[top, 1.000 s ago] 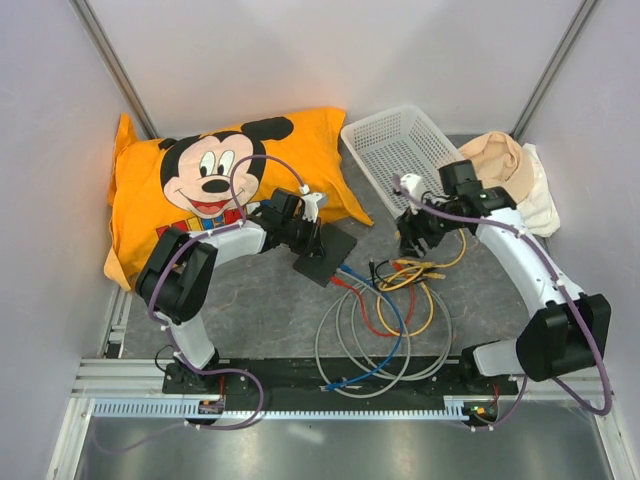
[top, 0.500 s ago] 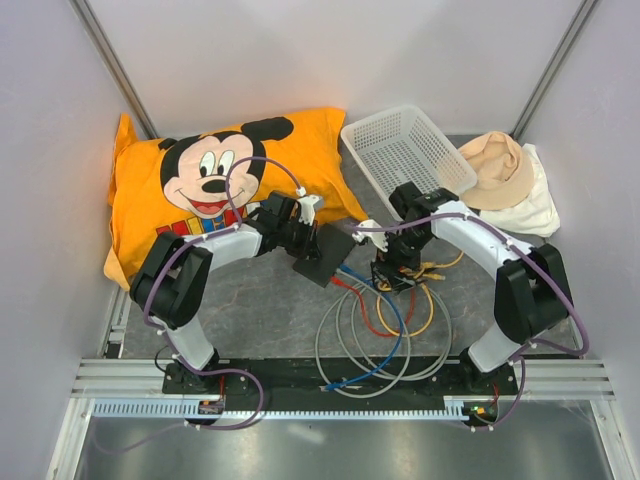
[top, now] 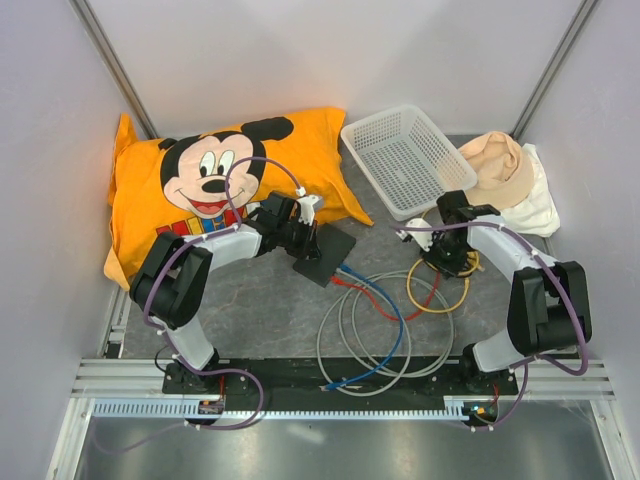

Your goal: Pull the plug from the switch port

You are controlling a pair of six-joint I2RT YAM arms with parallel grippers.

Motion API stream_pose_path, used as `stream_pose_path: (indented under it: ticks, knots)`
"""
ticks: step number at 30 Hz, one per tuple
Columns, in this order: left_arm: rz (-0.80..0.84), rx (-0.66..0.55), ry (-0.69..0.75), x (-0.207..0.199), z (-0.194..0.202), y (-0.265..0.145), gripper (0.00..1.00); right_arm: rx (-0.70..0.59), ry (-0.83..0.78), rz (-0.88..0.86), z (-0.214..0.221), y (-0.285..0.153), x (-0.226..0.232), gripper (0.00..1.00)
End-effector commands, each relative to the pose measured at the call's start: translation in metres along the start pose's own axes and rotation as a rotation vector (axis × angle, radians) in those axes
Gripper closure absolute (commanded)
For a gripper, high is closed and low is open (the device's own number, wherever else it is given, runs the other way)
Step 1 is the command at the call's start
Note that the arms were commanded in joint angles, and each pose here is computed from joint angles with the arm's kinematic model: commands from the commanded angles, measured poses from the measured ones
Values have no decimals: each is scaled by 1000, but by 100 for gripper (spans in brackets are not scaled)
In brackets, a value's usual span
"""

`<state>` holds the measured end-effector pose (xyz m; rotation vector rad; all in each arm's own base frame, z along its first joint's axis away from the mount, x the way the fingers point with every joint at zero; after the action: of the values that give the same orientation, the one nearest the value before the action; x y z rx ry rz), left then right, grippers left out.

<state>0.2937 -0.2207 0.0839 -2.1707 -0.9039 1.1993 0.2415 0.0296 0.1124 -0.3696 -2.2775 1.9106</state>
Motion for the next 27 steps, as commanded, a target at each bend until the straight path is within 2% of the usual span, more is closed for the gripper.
stream_pose_path:
  ticks: [1, 2, 3, 5, 7, 8, 9, 11, 15, 18, 23, 24, 27]
  knots:
    - [-70, 53, -1, 16, 19, 0, 98, 74, 93, 145, 18, 1, -21, 65]
    - [-71, 51, -1, 17, 18, 0, 99, 55, 96, 139, 14, 0, -22, 55]
    - [-68, 53, 0, 16, 19, 0, 98, 37, 100, 117, 12, -2, -20, 40]
    - [-70, 50, -2, 16, 18, -1, 99, -94, 77, 84, -7, -15, -20, 28]
    - [-72, 50, 1, 16, 19, -2, 98, -198, 59, 48, -23, -37, -15, 11]
    - [-70, 46, 6, 16, 18, -3, 99, -324, 30, 60, -44, -60, -21, 4]
    - [-75, 49, 2, 17, 20, -4, 98, -374, 18, 52, -52, -74, -19, 2]
    - [-76, 47, 3, 17, 20, -5, 98, -507, -21, 76, -77, -107, -21, 2]
    - [-76, 52, 2, 19, 21, -7, 98, -587, -24, 18, -110, -118, -18, 2]
    - [-75, 52, -6, 19, 21, -9, 99, -623, -13, -103, -133, -96, -9, 2]
    - [-71, 54, -8, 19, 22, -10, 98, -663, 168, -283, -172, -35, -7, 2]
    - [-66, 53, -7, 18, 19, -9, 98, -657, 203, -322, -177, -26, -7, 9]
    - [-64, 60, -12, 19, 18, -7, 98, -640, 389, -446, -191, 11, -13, 20]
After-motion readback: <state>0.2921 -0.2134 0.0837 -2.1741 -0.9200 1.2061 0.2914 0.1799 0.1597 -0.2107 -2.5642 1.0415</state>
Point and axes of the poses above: each gripper's point midway between its finger pads, its own y axis out along the fingers, its own x axis along the line the jaws close on, z = x × y, the point moved 6 cm from there along -y, back along the fingers, and after that the axes turned 13 degrees about -y, right-handed, at the moved point
